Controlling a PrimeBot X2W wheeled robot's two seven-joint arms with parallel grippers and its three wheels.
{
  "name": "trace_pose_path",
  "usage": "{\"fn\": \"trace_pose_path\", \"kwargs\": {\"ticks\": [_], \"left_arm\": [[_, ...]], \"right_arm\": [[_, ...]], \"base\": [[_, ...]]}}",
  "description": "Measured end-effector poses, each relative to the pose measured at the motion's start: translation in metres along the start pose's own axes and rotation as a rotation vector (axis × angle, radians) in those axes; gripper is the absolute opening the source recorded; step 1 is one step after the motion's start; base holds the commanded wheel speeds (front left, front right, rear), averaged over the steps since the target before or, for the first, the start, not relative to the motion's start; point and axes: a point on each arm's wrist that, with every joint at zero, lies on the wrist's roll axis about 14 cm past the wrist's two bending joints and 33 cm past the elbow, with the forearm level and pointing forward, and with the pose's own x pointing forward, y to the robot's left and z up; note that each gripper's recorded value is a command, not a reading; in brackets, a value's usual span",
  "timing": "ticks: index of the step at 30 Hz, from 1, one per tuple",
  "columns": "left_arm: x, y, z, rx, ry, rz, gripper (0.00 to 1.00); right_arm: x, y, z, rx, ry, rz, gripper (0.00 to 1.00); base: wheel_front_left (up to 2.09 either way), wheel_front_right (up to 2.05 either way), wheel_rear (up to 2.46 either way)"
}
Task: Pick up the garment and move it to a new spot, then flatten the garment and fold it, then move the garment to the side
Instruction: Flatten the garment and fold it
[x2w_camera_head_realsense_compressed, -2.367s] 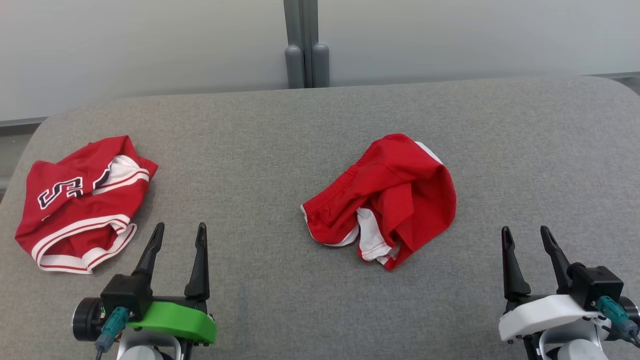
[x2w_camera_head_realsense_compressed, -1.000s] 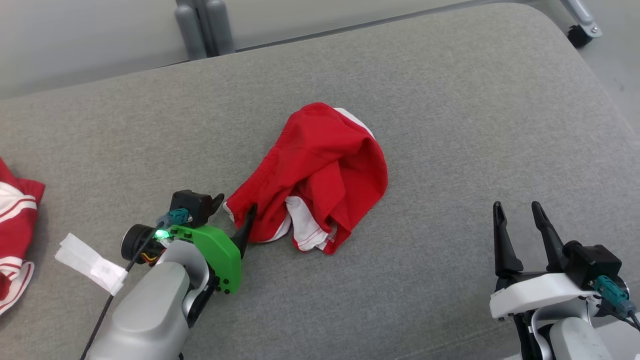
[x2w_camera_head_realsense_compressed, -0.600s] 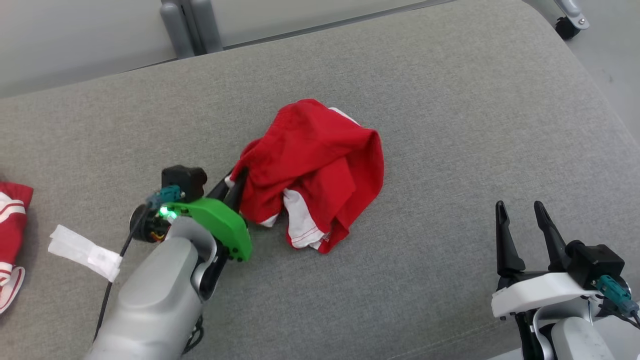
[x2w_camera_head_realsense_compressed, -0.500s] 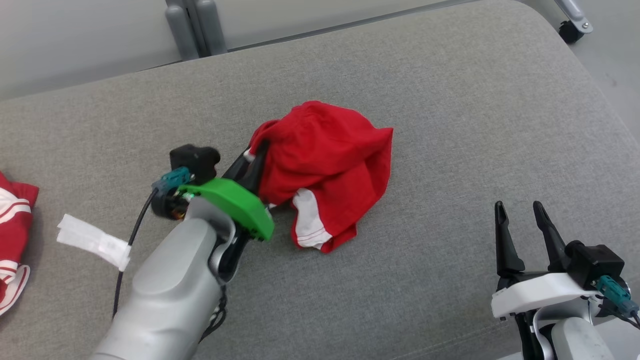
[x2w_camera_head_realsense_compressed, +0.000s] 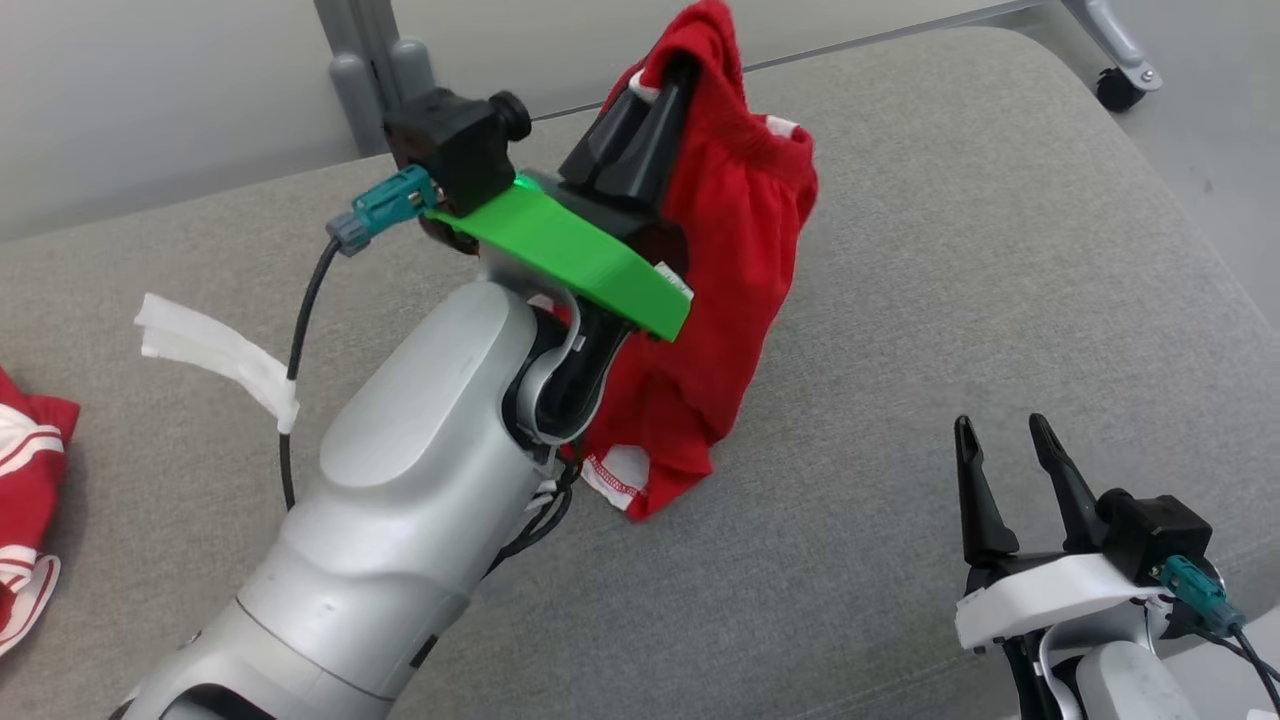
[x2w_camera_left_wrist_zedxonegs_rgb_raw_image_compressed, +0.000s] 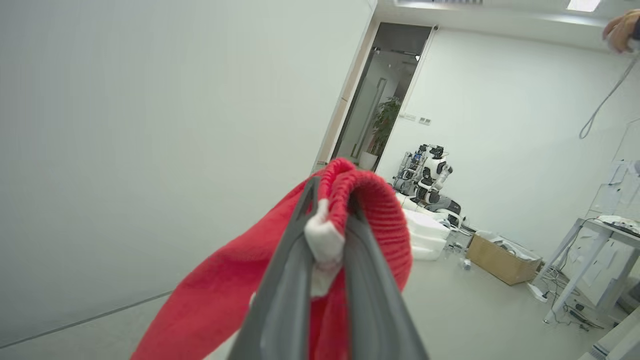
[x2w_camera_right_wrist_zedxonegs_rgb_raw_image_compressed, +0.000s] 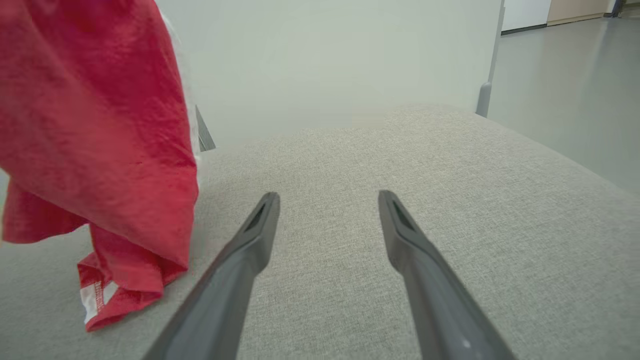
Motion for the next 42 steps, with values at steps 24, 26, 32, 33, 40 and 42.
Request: {"fn": "trace_pose_path", "kwargs": {"ticks": [24,26,32,33,40,42], "left_arm": [[-0.11,0.153,0.035,-0.094,-0.202,0.545,0.0],[-0.145,0.178,0.023,-0.071,-0.173,0.643,0.0],[-0.219,0.208,-0.008,-0.055,-0.087,0.826,0.0],[-0.23,0.209,-0.02,-0.046,-0.042,0.846,0.04],[-0.272,0.203,-0.075,0.05,0.235,0.876,1.0],[-0.273,0.206,-0.064,0.075,0.212,0.883,1.0]], "right_arm": [[0.037,0.043,-0.023,0.021,0.053,0.121,1.0],[0.043,0.05,-0.027,0.02,0.059,0.142,1.0],[0.052,0.069,-0.04,0.025,0.091,0.194,1.0],[0.053,0.072,-0.043,0.026,0.096,0.203,1.0],[0.056,0.084,-0.046,0.033,0.102,0.234,1.0],[0.056,0.084,-0.044,0.034,0.099,0.236,1.0]], "base": [[0.0,0.0,0.0],[0.0,0.0,0.0],[0.0,0.0,0.0],[0.0,0.0,0.0],[0.0,0.0,0.0],[0.0,0.0,0.0]]}}
